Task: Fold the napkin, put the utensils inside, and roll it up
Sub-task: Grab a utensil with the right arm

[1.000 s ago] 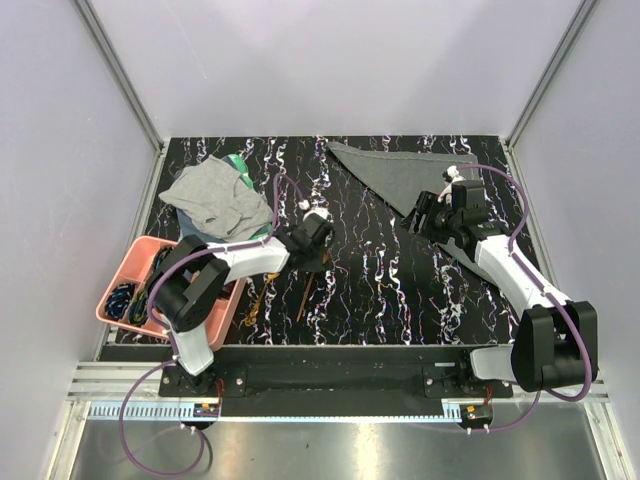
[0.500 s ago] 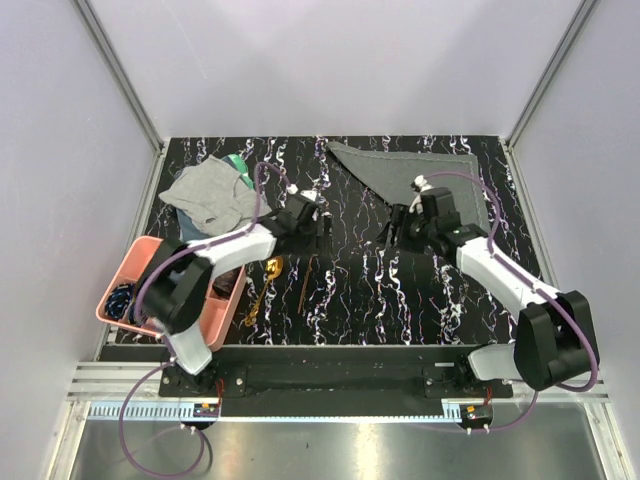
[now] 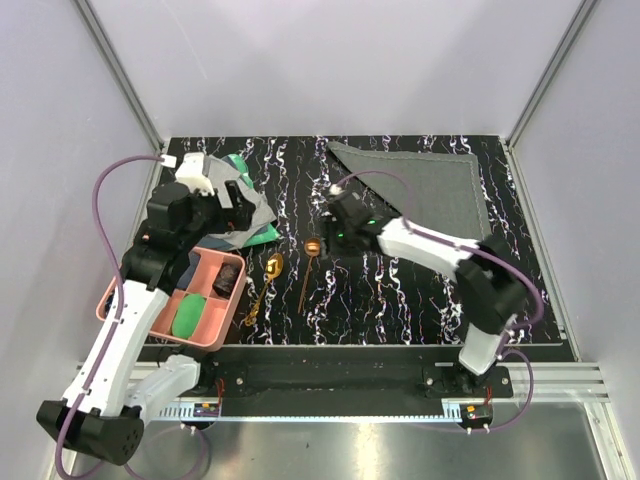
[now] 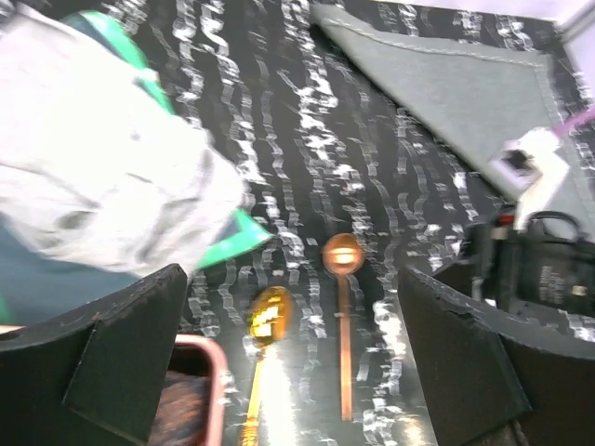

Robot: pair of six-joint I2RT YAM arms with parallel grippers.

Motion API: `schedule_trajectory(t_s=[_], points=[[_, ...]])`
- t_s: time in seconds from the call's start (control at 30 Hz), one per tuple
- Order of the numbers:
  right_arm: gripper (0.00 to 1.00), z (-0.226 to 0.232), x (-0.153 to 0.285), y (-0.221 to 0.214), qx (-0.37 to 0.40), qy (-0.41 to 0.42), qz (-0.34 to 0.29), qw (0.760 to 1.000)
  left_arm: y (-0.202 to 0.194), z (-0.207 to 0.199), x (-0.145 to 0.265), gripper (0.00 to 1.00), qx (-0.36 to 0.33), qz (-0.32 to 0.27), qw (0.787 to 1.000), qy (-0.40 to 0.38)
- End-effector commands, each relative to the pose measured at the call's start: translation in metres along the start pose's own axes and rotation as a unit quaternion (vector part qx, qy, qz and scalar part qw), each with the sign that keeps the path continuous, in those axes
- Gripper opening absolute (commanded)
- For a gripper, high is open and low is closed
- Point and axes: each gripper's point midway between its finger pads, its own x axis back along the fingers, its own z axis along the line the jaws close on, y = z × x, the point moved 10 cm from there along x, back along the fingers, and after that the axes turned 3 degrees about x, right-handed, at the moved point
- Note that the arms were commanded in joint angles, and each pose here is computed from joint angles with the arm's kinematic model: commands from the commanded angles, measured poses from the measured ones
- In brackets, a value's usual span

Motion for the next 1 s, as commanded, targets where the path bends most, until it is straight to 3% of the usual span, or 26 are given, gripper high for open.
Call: schedule_trajectory(t_s=[0.0, 0.4, 0.73, 0.87, 0.97], points=[[0.59, 0.03, -0.03, -0.01, 0.002, -0.04, 0.031, 0.999, -0.022, 0.02, -0.008, 0.99, -0.052, 0.05, 0.996, 0.045], [0.52, 0.051, -0.078, -0.019, 0.02, -0.076, 0.079, 0.994, -0.034, 0.027, -0.012, 0.99, -0.041, 0.055, 0.995, 0.066], [0.25, 0.044, -0.089, -0.026, 0.058, -0.083, 0.108, 0.989, -0.036, 0.029, -0.008, 0.99, -0.047, 0.054, 0.994, 0.079], [0.1, 0.036, -0.092, -0.03, 0.089, -0.106, 0.122, 0.983, -0.035, 0.03, -0.007, 0.99, -0.048, 0.052, 0.994, 0.084], [0.06, 0.031, -0.089, -0.029, 0.125, -0.125, 0.128, 0.976, -0.036, 0.031, -0.008, 0.99, -0.049, 0.053, 0.994, 0.086]])
